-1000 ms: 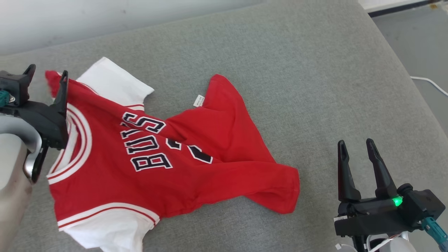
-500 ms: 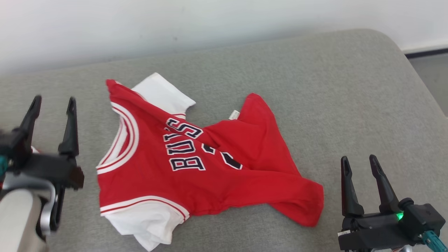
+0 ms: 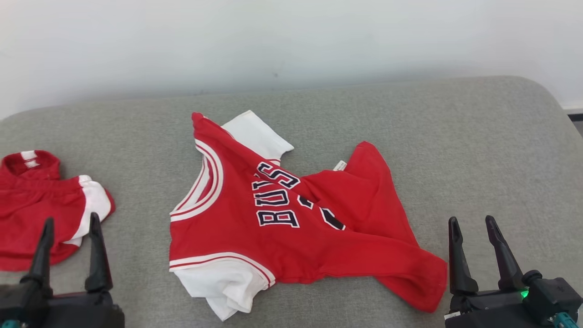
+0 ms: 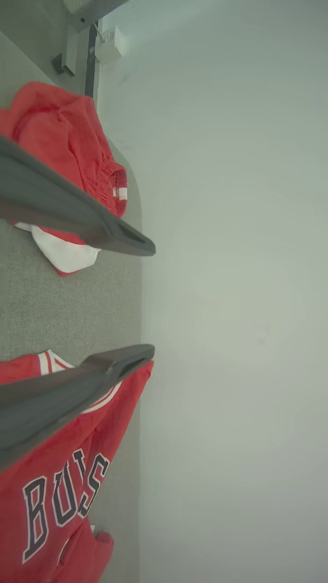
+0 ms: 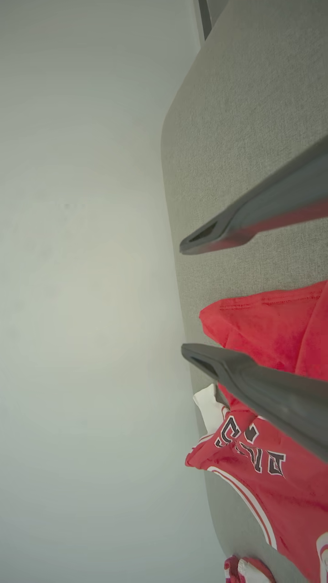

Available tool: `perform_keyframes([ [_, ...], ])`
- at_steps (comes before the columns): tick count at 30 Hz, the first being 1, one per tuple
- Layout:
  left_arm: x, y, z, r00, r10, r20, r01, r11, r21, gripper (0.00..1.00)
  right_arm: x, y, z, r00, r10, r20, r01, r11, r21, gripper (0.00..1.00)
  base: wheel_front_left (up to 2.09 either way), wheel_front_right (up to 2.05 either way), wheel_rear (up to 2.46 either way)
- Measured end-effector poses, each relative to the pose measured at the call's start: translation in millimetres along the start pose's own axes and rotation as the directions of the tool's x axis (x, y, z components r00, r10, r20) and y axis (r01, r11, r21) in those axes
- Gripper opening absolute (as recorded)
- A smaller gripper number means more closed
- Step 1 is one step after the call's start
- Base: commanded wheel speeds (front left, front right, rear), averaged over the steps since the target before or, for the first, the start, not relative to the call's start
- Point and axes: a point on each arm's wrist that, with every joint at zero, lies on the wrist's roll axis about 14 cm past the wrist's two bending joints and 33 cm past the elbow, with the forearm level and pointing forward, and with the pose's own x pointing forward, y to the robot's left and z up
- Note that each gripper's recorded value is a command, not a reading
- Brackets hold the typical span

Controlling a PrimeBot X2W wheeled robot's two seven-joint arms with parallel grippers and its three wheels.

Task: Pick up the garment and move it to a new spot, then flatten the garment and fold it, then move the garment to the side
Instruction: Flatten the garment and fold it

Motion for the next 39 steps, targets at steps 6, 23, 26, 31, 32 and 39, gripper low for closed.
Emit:
perform_keyframes([
  [6, -24, 6, -3, 0.999, 0.052, -0.014, -0.053, 0.998, -0.034, 1.0, 3, 9, 1, 1.0, 0.031, 0.005, -0.031, 1.0, 0.004, 1.0, 0.0, 0.0, 0.0],
  [23, -75, -69, -93, 0.939, -0.172, -0.298, 0.127, 0.978, -0.164, 1.0, 2, 8, -7, 0.999, 0.032, -0.021, -0.032, 0.999, 0.004, 1.0, 0.0, 0.0, 0.0],
  [26, -89, -81, -120, 0.901, -0.202, -0.384, 0.137, 0.972, -0.191, 1.0, 1, 5, -10, 0.999, 0.024, -0.03, -0.024, 1.0, 0.004, 1.0, 0.0, 0.0, 0.0],
  [31, -95, -100, -136, 0.869, -0.242, -0.432, 0.152, 0.96, -0.234, 1.0, -1, 0, -12, 0.999, 0.007, -0.039, -0.007, 1.0, 0.002, 1.0, 0.0, 0.0, 0.0],
  [32, -94, -101, -138, 0.866, -0.244, -0.436, 0.151, 0.959, -0.238, 1.0, -1, -1, -13, 0.999, 0.005, -0.041, -0.005, 1.0, 0.001, 1.0, 0.0, 0.0, 0.0],
  [39, -97, -118, -158, 0.82, -0.294, -0.491, 0.185, 0.948, -0.258, 1.0, -3, -8, -14, 0.999, -0.015, -0.047, 0.015, 1.0, -0.006, 1.0, 0.0, 0.0, 0.0],
])
